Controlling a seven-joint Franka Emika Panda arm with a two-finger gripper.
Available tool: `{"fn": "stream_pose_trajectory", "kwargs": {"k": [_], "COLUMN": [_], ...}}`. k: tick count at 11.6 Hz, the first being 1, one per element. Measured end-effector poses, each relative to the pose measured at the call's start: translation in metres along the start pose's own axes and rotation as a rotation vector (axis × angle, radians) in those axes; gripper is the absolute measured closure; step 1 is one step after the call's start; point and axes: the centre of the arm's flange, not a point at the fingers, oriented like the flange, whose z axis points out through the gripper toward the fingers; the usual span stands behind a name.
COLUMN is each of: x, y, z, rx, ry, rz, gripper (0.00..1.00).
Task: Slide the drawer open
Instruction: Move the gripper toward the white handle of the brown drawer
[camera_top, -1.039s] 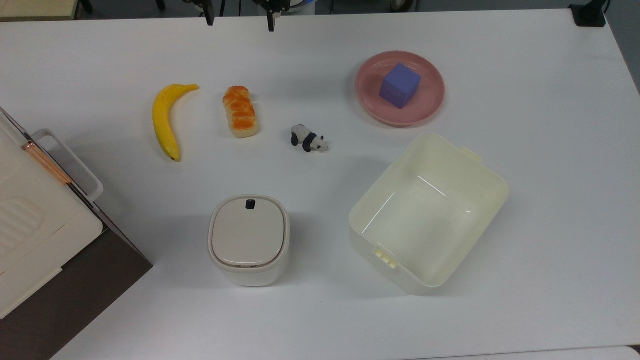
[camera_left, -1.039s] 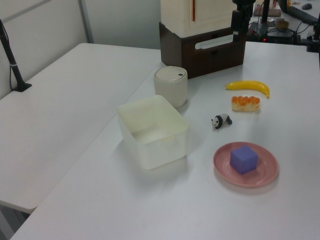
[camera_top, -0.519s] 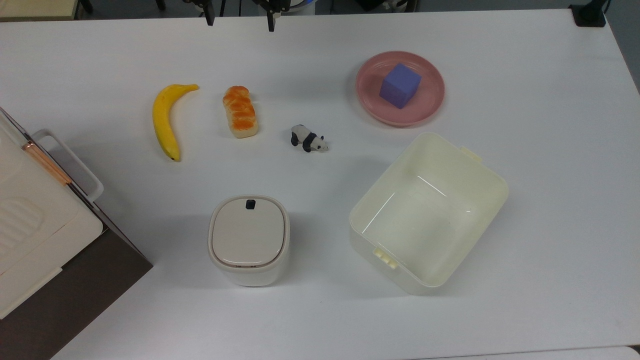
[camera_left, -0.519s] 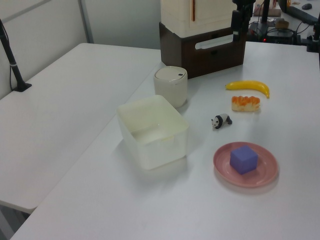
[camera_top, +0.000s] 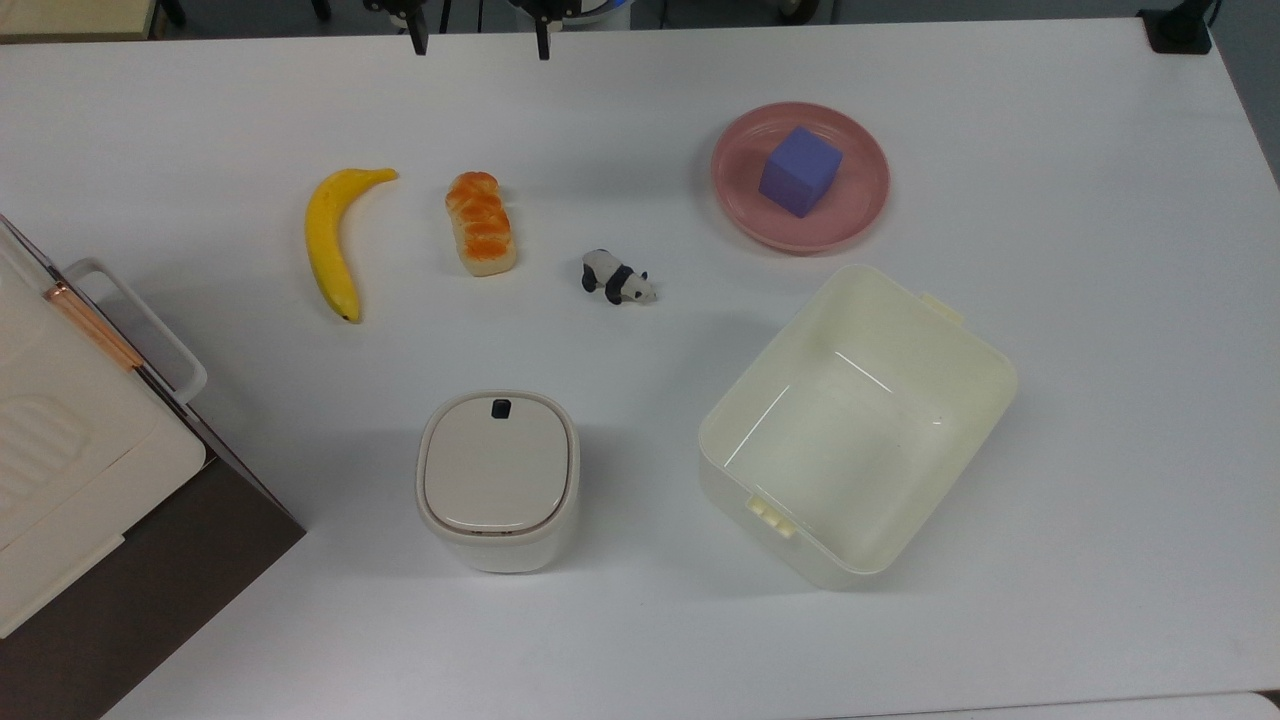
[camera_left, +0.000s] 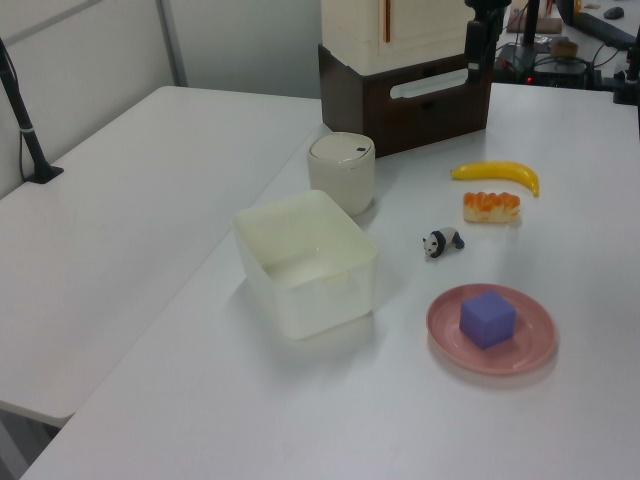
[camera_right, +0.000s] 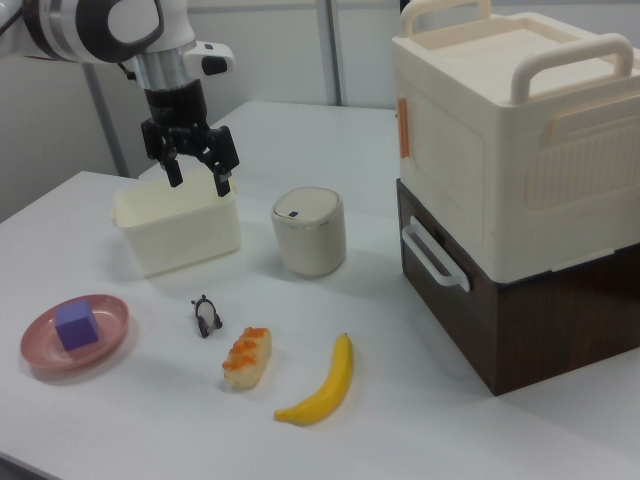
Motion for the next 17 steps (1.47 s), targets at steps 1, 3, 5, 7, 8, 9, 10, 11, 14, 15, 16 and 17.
{"fn": "stream_pose_trajectory", "kwargs": {"k": [1, 3, 5, 7, 8, 9, 10, 11, 14, 15, 16, 17], "x": [0.0, 0.003, 0.007, 0.021, 0.029, 0.036, 0.04, 0.044, 0.057, 0.058, 0.058, 0.057], "y": [0.002, 0.021, 0.043, 0.059, 0.067, 0.079, 0.094, 0.107, 0.13, 0.132, 0.134, 0.137], "z": [0.001, 0.009, 0.018, 0.029, 0.038, 0.048, 0.055, 0.06, 0.069, 0.073, 0.076, 0.08], "rx": [0.0, 0.001, -0.033, -0.117, -0.138, -0.147, -0.154, -0.163, -0.201, -0.204, -0.204, -0.204], "ry": [-0.003, -0.012, -0.025, -0.009, -0.001, 0.014, 0.024, 0.04, 0.116, 0.118, 0.115, 0.109], "rz": [-0.076, -0.215, -0.299, -0.365, -0.39, -0.422, -0.452, -0.467, -0.474, -0.489, -0.501, -0.518], "gripper": [0.0, 0.0, 0.0, 0.0, 0.0, 0.0, 0.0, 0.0, 0.0, 0.0, 0.0, 0.0]}}
